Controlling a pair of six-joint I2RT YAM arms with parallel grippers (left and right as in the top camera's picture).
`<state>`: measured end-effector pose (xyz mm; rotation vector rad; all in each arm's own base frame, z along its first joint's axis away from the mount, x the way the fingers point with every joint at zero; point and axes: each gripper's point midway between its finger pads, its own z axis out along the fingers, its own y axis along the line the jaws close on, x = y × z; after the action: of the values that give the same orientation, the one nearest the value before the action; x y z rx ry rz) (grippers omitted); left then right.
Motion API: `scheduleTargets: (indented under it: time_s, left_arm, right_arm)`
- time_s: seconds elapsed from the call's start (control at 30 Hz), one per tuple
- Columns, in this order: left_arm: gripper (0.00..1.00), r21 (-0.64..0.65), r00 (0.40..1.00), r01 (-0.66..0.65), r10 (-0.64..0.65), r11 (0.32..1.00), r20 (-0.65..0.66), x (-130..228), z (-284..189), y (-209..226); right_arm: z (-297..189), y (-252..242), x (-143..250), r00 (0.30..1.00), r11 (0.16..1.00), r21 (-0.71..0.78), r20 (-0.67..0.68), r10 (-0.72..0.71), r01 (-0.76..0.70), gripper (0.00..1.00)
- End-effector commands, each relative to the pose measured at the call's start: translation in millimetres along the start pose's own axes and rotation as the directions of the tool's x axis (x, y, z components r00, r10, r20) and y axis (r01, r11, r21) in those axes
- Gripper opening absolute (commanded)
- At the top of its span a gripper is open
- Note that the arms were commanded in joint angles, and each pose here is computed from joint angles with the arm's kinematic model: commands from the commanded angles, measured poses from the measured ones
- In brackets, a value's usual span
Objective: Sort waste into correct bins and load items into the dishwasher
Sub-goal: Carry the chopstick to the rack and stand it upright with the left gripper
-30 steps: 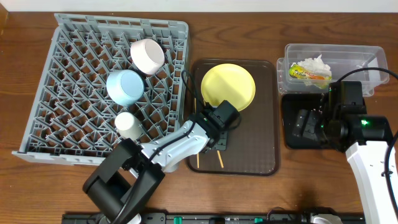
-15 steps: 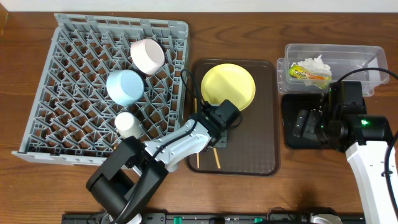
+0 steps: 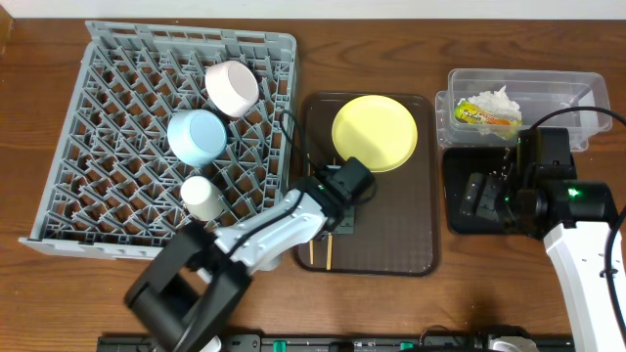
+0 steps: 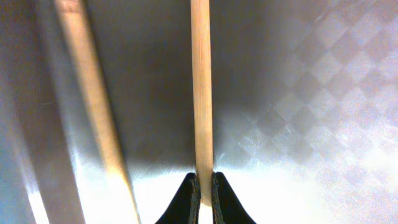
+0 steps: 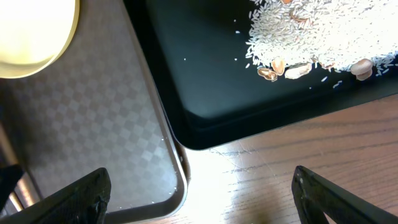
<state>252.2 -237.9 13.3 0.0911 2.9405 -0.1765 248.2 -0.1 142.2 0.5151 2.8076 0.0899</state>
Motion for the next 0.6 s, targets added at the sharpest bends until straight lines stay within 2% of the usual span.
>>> scheduleTargets:
  time_s: [0.0, 0.2, 0.33, 0.57]
  left_arm:
    - [0.06, 0.055, 0.997, 0.026, -0.030, 0.998, 0.070, -15.1, -33.3, 2.1]
    - [0.06, 0.106, 0.977, -0.083, 0.060, 0.991, 0.206, -44.6, -97.5, 7.0]
    - [0.06, 0.082, 0.968, -0.072, 0.050, 0.994, 0.247, -68.3, -133.1, 28.8]
    - [0.06, 0.000, 0.969, -0.043, 0.042, 0.999, 0.243, -93.5, -141.3, 86.8]
  right_arm:
    - [-7.0, 1.2, -4.8, 1.000, 1.000, -0.013, 0.022, 0.002, -0.001, 0.91]
    - [-7.0, 1.2, -5.0, 1.000, 1.000, -0.014, 0.023, 0.002, -0.002, 0.91]
    - [-7.0, 1.2, -5.0, 1.000, 1.000, -0.014, 0.023, 0.002, -0.002, 0.91]
    - [-7.0, 1.2, -4.9, 1.000, 1.000, -0.014, 0.022, 0.002, -0.002, 0.91]
